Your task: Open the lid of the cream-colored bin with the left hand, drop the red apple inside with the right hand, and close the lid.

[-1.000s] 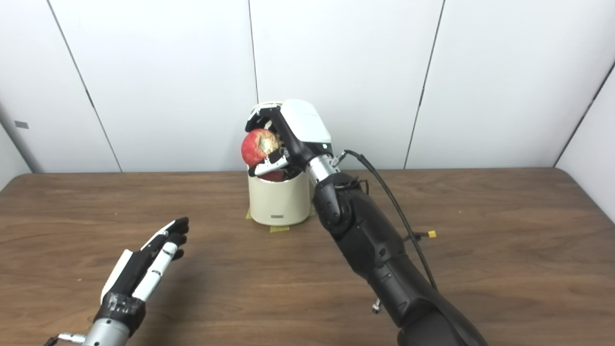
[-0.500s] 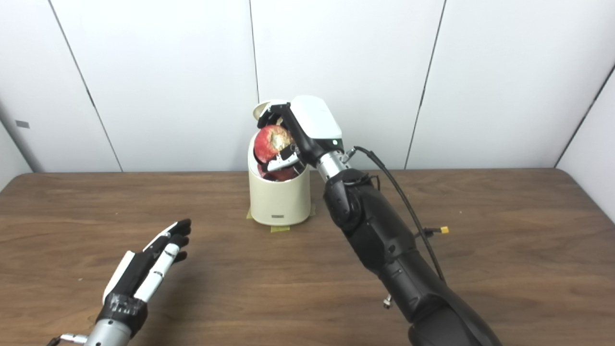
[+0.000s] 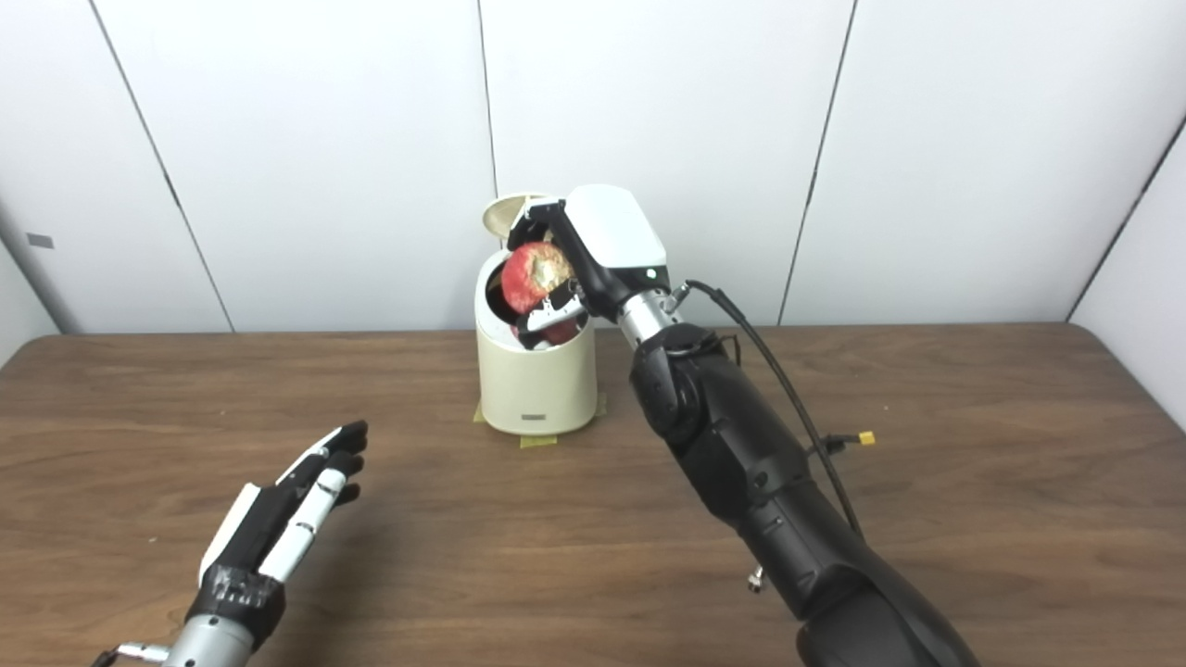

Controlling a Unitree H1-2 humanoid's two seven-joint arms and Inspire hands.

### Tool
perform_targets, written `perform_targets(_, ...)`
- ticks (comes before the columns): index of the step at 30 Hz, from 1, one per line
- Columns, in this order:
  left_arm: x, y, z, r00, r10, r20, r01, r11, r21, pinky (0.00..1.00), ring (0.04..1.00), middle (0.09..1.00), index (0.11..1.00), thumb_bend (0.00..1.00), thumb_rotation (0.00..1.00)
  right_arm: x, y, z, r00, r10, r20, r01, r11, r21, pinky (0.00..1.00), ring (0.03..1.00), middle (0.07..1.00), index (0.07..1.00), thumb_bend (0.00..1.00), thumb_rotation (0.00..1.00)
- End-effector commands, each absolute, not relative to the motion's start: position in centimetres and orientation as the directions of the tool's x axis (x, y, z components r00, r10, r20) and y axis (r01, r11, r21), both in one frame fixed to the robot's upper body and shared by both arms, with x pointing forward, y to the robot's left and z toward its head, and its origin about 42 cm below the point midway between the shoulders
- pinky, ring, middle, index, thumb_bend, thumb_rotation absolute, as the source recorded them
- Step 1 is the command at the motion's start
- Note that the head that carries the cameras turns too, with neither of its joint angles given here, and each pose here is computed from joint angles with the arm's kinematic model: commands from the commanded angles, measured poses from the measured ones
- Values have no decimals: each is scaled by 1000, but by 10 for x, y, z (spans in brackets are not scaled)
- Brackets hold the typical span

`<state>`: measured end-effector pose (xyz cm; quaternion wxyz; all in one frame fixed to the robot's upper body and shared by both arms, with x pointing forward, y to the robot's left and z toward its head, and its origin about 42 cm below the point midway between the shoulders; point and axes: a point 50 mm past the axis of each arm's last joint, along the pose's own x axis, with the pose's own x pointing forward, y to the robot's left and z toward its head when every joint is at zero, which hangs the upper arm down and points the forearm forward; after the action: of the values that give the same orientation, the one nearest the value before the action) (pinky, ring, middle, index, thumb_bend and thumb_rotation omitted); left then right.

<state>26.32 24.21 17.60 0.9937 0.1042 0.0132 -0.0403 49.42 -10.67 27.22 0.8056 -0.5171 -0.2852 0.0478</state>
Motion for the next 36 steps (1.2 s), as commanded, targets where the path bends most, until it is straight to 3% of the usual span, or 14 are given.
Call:
perform_targets(1,267,240,189,996,-82,36,72,975,210,902,937,938,917,488,820,499,-107,302,808,383,447,270,433,-860,575,620,589,485,524,66)
perform_targets(3,267,239,190,996,-80,36,70,976,207,905,939,939,912,478,816,499,-107,302,810,386,442,268,427,-864,636,665,650,492,524,121)
perform_targets(9,267,239,190,996,-79,42,68,975,210,897,933,937,916,473,821,497,-107,300,820,388,421,259,404,-877,743,739,705,494,524,139)
perform_targets(18,266,239,189,997,-72,37,63,976,210,902,937,939,923,460,823,497,-110,299,827,389,405,250,391,-886,787,771,712,494,524,141)
perform_targets(27,267,238,188,995,-86,39,77,978,196,905,952,953,933,438,777,496,-113,297,829,390,402,256,375,-891,732,735,713,495,524,141)
perform_targets(28,267,238,188,995,-88,40,78,978,196,905,952,953,933,432,771,495,-114,297,828,391,403,259,372,-891,723,732,713,578,698,134)
perform_targets(30,267,238,187,995,-89,40,79,977,200,912,955,954,933,421,767,495,-114,296,827,392,403,260,369,-892,708,724,710,655,847,127)
perform_targets(36,267,239,187,995,-91,43,80,973,218,896,942,944,933,412,758,494,-114,295,831,395,391,255,355,-899,697,727,718,697,885,126)
